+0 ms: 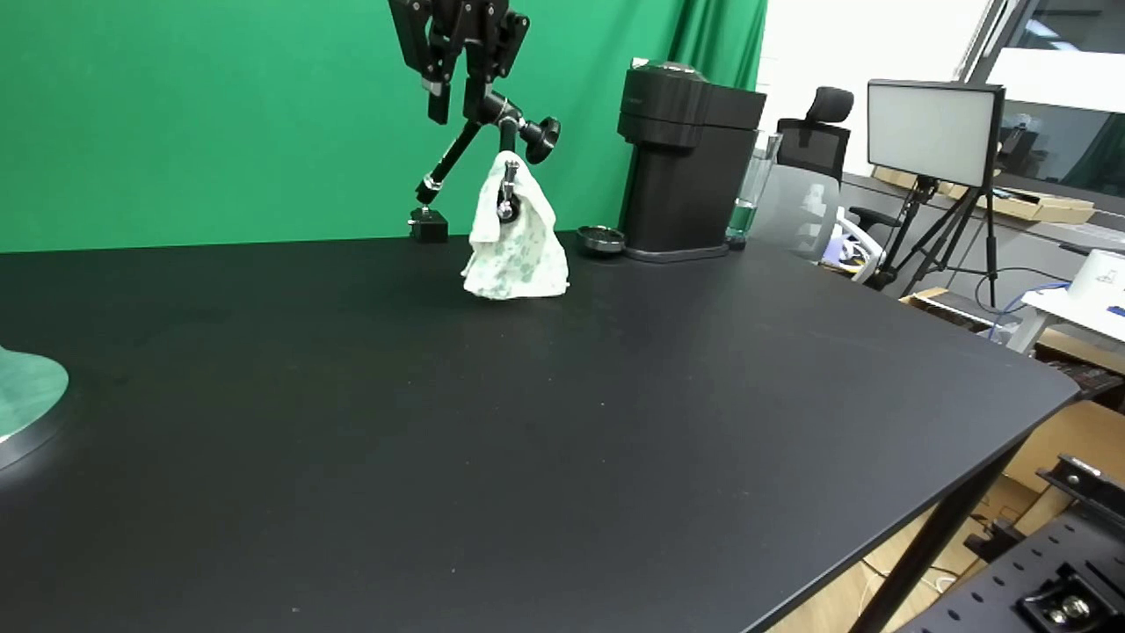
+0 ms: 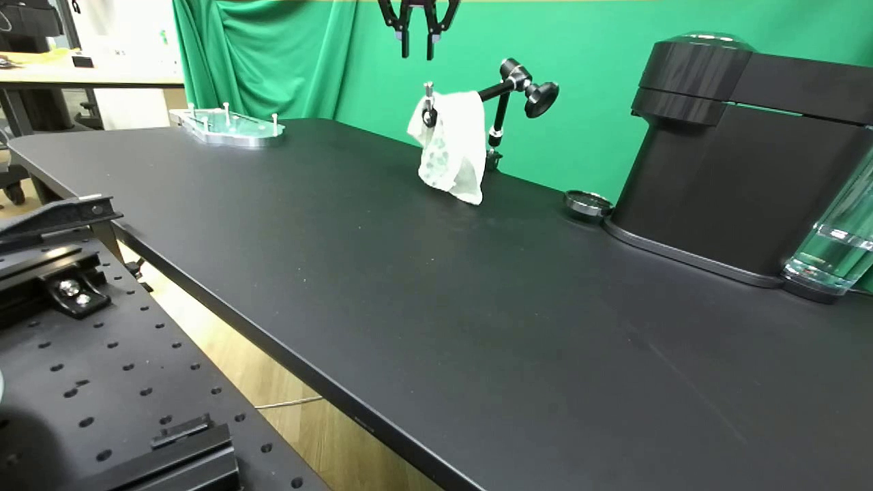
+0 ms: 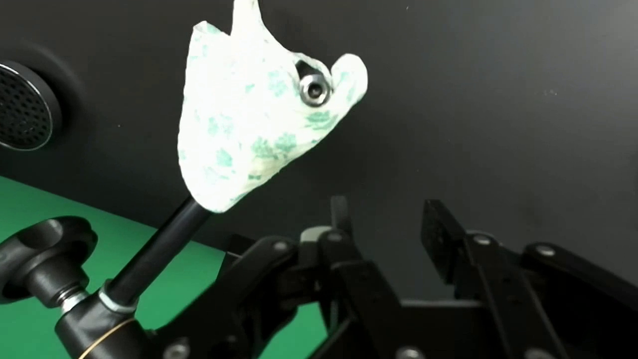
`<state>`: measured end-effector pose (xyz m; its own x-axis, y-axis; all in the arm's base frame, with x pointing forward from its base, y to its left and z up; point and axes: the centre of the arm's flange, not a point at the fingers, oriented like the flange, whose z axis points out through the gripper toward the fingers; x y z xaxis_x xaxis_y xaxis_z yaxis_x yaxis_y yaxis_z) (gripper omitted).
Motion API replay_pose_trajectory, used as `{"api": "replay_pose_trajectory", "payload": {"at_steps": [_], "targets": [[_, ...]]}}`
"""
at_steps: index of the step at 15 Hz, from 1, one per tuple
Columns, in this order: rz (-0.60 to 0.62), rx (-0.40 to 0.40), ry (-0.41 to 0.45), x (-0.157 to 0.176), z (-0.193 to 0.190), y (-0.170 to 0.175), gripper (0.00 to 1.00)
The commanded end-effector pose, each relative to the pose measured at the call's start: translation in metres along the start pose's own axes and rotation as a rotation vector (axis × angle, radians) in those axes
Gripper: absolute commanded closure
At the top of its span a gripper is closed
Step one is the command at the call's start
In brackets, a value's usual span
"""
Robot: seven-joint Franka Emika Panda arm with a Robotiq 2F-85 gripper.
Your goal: Take the white cloth from the table and put it on the black rod
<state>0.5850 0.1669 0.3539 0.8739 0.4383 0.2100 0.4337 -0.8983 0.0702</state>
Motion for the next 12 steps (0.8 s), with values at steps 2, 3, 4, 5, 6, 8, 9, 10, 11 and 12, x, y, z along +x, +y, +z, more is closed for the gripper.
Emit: {"api": "replay_pose_trajectory", "payload": {"at_steps": [2,3,4,5,6,8,9,10,11,12], "targets": [[0.004,0.005,-0.056,0.012,0.002,-0.001,0.2],[-0.006,0.006,-0.064,0.011,0.002,-0.002,0.12],[-0.021,0.004,-0.072,0.01,0.001,-0.005,0.06],[-0.044,-0.001,-0.072,0.008,0.0,-0.01,0.01],[-0.066,-0.023,-0.072,0.006,-0.002,-0.016,0.0],[-0.104,-0.063,-0.071,0.003,-0.003,-0.027,0.0],[-0.116,-0.073,-0.088,0.0,-0.003,-0.034,0.0],[-0.126,-0.08,-0.112,-0.002,-0.002,-0.039,0.0],[-0.138,-0.078,-0.148,-0.006,-0.002,-0.045,0.0],[-0.149,-0.075,-0.179,-0.01,0.0,-0.05,0.0]]}}
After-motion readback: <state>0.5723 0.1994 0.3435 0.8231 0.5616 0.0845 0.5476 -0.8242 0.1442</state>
